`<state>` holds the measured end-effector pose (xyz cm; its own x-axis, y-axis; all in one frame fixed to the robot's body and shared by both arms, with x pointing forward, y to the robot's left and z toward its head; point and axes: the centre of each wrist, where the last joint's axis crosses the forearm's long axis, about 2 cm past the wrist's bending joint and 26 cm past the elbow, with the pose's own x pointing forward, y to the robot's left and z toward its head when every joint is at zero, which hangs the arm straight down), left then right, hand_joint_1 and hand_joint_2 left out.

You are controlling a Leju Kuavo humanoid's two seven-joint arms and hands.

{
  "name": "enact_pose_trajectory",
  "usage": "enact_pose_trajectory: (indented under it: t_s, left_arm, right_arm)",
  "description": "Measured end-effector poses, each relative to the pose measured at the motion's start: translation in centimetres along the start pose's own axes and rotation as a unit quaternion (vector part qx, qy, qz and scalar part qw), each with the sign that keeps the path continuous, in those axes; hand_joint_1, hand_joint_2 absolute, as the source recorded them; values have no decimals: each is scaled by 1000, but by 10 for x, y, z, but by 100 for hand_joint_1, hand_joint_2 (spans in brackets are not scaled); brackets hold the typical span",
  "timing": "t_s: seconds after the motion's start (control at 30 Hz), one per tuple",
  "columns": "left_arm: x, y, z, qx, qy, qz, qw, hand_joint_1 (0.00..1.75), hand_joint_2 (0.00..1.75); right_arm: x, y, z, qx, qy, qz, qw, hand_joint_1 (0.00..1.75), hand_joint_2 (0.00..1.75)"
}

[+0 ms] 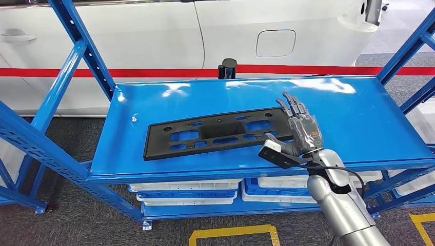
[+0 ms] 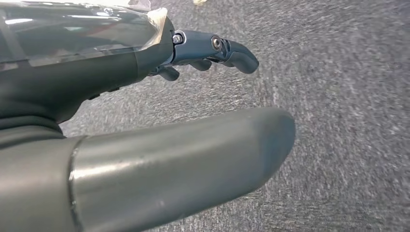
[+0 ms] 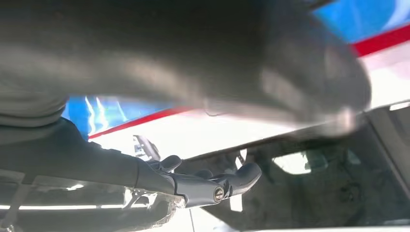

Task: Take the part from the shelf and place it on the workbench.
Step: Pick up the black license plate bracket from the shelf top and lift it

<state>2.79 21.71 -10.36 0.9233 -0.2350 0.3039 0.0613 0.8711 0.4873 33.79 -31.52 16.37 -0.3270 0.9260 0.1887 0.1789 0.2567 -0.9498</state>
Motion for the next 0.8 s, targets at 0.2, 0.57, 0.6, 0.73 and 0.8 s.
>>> enact_pose_trajectory:
  t_s: [0.2,0.57,0.6,0.73,0.8]
  left_arm:
    - [0,0,-1,-6,-13,-13,1000,0,0]
    - [0,2,-2,-13,-10,-19,1000,0,0]
    - [0,2,-2,-13,-9,-19,1000,0,0]
    - [-1,2,-2,-12,-6,-17,1000,0,0]
    - [-1,2,-2,-11,-6,-17,1000,0,0]
  right_arm:
    - [11,7,6,37,-4,14,999,0,175]
    - [29,17,17,89,-27,37,995,0,175]
    - [30,18,16,91,-31,42,995,0,175]
    - [34,16,9,82,-40,88,992,0,175]
    - [35,16,5,70,-40,115,990,0,175]
